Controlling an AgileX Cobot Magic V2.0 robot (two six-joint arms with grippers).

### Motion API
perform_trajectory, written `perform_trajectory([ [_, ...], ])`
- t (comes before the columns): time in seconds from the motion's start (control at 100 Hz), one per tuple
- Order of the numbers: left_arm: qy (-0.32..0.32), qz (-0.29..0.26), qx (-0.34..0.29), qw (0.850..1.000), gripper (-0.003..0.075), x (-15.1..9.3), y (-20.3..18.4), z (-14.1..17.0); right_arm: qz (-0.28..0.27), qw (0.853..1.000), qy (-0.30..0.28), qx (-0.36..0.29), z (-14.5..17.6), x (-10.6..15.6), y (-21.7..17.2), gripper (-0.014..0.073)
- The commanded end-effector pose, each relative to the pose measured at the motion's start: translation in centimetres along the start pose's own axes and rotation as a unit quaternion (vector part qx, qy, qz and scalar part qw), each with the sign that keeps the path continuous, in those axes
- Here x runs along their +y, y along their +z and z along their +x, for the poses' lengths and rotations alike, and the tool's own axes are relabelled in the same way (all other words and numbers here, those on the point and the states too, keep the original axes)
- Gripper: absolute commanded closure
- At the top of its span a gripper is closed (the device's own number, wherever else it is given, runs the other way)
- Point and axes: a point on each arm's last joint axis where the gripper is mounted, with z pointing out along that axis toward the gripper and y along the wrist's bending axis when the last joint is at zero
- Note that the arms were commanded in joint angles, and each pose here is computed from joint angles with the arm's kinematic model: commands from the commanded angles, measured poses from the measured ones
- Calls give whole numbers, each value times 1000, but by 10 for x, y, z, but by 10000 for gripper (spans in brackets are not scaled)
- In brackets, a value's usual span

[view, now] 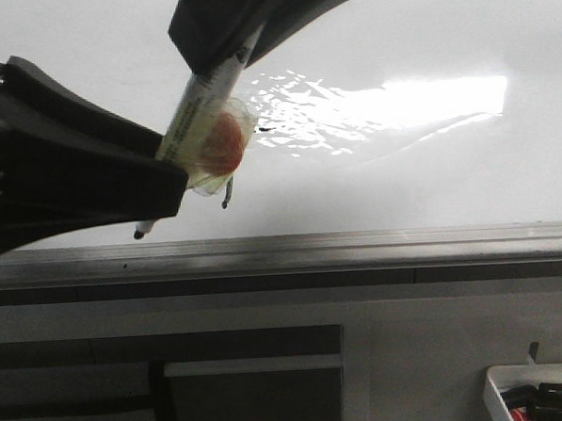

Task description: Write number 4 on whiteboard

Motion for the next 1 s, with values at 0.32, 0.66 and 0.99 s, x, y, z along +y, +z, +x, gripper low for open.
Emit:
perform_trajectory([
  [0.32, -14, -1, -47, 999, 741, 2, -1, -16, -3, 998, -1, -57, -17, 2, -15, 657],
  [0.66, -14, -1, -47, 999, 741, 2, -1, -16, -1, 995, 5, -99, -25, 2, -16, 354],
  [0.99, -192, -115, -62, 973, 741, 24, -4, -15, 52, 972, -13, -231, -67, -17, -56, 50],
])
